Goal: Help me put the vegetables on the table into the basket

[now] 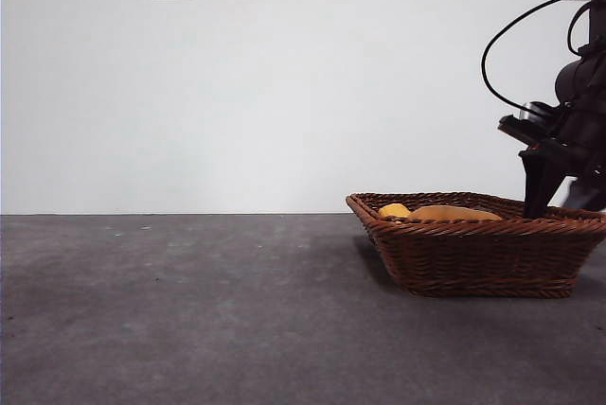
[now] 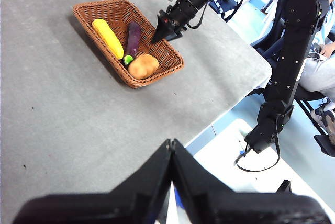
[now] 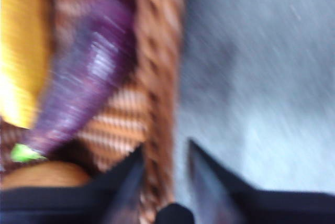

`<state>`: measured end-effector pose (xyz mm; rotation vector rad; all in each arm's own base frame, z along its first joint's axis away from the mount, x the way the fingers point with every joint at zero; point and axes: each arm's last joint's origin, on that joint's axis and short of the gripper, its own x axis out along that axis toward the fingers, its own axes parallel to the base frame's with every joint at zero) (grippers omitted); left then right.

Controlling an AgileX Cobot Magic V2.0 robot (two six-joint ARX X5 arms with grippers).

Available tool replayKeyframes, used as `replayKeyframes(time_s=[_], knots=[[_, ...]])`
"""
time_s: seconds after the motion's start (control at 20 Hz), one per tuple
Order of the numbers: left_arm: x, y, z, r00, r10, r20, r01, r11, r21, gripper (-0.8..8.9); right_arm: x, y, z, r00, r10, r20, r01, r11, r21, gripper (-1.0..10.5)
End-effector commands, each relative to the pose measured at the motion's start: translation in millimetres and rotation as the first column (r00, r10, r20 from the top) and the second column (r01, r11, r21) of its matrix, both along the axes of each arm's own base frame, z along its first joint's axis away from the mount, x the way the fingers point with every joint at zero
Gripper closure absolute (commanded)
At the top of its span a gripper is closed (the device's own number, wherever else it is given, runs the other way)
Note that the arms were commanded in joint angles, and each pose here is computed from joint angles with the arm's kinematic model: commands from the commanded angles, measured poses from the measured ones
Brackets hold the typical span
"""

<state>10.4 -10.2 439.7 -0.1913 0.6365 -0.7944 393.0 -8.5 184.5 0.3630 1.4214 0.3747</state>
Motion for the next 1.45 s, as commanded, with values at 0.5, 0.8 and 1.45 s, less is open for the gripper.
replayKeyframes(time_s=[0.5,0.8,1.45], knots=[[3.1,-0.6,-0.8,0.984,-0.03,0.177,0.005,0.99,0.143,8.22,-120.1,0.6,190.9,0.89,-0.132,0.436,0.236,0.952,-0.196,3.8],[5.2,1.0,-0.3,0.971,0.029,0.235,-0.072,0.981,0.178,8.22,-238.6,4.7,253.6,0.754,-0.141,0.641,0.329,0.927,-0.182,9.4],[9.1,-7.5,-0.3,0.974,0.023,0.225,-0.071,0.976,0.204,8.22,-316.2,0.0,262.2,0.686,-0.187,0.703,0.543,0.775,-0.323,9.5]])
